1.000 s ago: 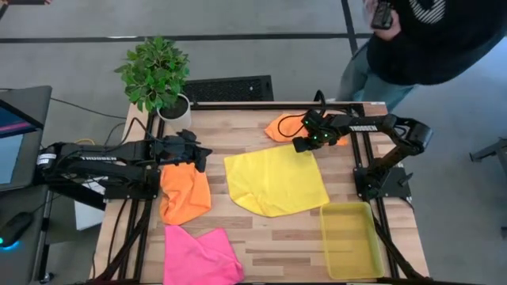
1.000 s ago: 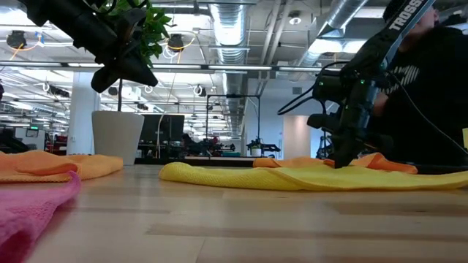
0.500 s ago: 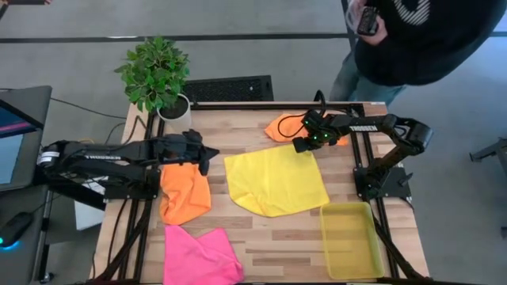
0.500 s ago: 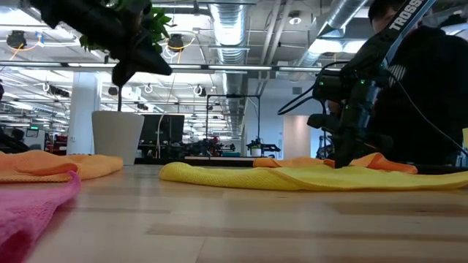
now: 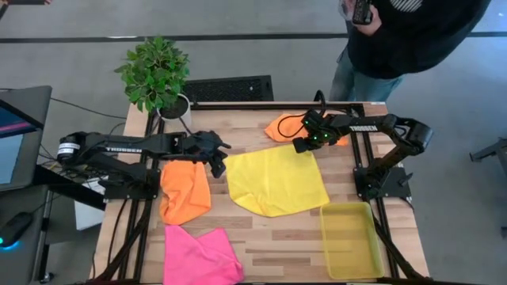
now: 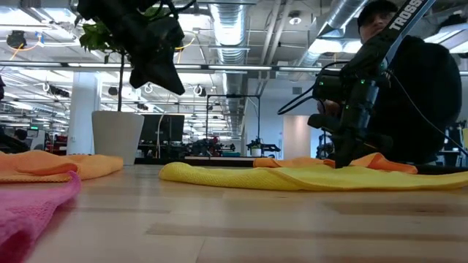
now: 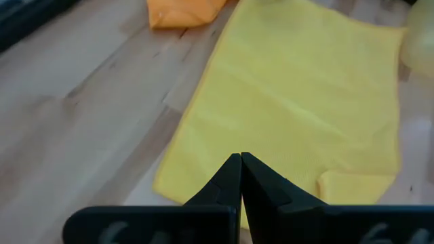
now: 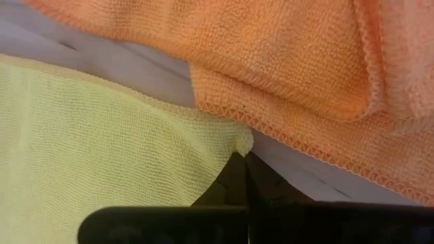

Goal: Fold microfiber towels
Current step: Fold the yellow cloth

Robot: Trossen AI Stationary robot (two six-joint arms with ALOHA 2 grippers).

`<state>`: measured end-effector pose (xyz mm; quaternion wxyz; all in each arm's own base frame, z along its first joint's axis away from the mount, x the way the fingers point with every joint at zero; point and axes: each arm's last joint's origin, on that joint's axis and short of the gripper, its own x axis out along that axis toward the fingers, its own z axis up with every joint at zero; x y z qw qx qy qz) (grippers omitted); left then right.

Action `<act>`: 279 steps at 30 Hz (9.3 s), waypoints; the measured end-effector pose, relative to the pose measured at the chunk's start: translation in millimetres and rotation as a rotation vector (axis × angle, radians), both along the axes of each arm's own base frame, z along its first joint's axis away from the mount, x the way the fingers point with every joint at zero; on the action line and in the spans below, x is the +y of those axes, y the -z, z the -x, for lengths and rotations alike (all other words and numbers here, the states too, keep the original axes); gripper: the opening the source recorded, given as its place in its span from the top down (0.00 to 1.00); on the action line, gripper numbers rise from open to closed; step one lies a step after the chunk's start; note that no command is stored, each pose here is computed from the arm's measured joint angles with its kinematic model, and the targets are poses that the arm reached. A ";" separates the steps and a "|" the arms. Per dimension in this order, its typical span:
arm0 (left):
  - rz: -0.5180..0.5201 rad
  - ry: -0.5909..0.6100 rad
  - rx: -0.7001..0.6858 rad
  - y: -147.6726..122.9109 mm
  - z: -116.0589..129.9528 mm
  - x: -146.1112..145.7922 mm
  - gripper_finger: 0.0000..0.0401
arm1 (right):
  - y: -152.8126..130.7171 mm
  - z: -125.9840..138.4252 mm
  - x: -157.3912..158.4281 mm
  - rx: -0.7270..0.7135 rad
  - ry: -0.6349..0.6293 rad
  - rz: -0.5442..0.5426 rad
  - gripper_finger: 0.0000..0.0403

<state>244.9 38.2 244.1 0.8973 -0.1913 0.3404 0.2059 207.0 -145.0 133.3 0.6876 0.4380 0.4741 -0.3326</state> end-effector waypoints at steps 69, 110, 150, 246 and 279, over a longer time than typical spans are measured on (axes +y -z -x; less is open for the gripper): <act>0.243 -0.445 0.243 103.0 -32.6 48.0 0.64 | -0.2 -0.5 0.6 -0.012 -0.031 -0.008 0.99; 0.153 -0.484 0.143 53.9 -11.6 53.8 1.00 | -49.2 -0.1 5.3 -0.153 -0.051 0.159 0.99; 0.111 0.070 0.174 44.2 -23.1 -6.4 1.00 | -65.0 -5.1 74.2 -0.048 -0.545 0.260 1.00; 0.258 -0.007 0.212 84.3 -35.3 34.7 0.61 | -97.6 -14.8 97.5 -0.144 -0.845 0.126 0.49; 0.470 0.165 0.161 74.0 -63.5 29.1 1.00 | -100.5 -8.1 85.6 -0.136 -0.807 0.144 0.61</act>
